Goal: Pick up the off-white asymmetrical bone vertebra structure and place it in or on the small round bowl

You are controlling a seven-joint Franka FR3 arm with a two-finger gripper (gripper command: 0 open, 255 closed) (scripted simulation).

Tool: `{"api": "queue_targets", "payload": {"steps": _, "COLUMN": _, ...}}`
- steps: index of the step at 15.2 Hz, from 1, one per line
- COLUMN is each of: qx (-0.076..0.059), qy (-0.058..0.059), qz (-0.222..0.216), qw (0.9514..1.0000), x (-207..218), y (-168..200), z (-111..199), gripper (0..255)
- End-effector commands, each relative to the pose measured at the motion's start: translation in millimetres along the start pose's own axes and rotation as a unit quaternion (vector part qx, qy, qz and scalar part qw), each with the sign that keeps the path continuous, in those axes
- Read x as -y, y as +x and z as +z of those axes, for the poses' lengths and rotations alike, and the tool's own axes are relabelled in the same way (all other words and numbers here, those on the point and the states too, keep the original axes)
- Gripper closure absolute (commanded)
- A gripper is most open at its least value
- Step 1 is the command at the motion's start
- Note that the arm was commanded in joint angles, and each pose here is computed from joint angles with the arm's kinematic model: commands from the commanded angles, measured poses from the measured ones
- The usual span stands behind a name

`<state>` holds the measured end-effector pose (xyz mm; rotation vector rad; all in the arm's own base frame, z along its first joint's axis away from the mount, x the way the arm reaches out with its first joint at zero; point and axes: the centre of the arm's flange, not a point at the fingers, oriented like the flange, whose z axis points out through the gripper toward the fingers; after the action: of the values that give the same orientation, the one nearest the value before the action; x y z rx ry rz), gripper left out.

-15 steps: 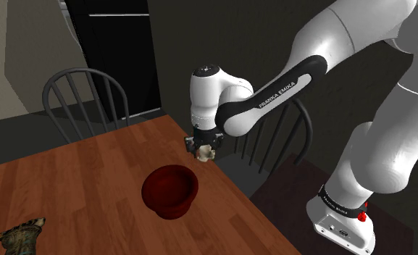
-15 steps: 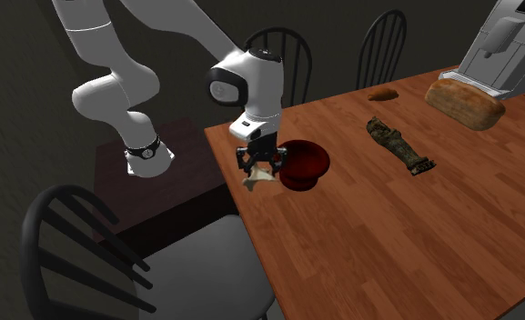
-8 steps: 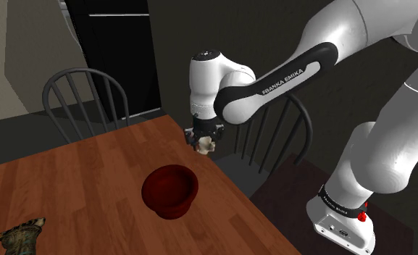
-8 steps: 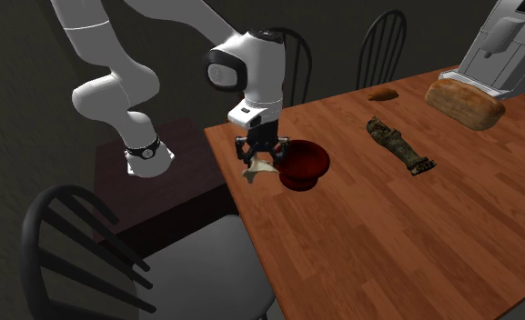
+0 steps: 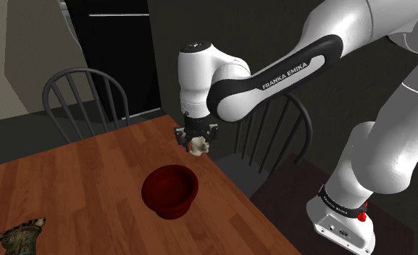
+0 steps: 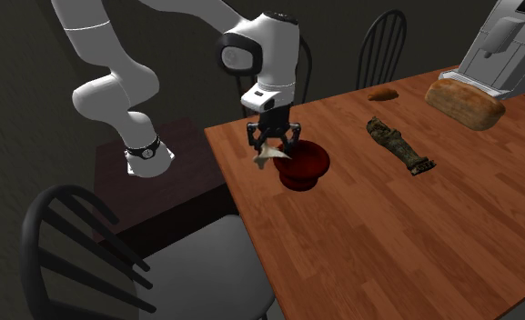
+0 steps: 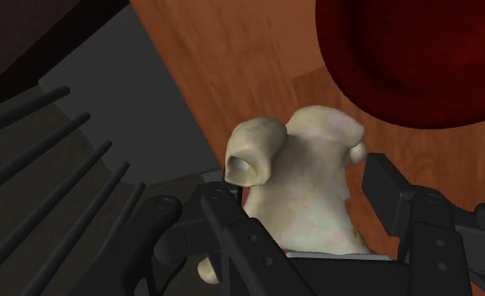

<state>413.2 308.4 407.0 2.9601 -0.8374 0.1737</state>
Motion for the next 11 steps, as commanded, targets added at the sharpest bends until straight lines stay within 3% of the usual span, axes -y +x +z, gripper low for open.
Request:
{"api": "queue_targets", "payload": {"steps": 1, "qx": 0.0, "qy": 0.0, "qz": 0.001, "qw": 1.0, "x": 18.7, "y": -17.1, "z": -0.7, "gripper": 255}}
{"api": "queue_targets", "payload": {"steps": 9, "qx": 0.0, "qy": 0.0, "qz": 0.001, "qw": 1.0, "x": 97.5, "y": -87.1, "z": -7.3, "gripper": 255}}
{"api": "queue_targets", "payload": {"steps": 11, "qx": 0.0, "qy": 0.0, "qz": 0.001, "qw": 1.0, "x": 100.3, "y": -90.1, "z": -2.3, "gripper": 255}}
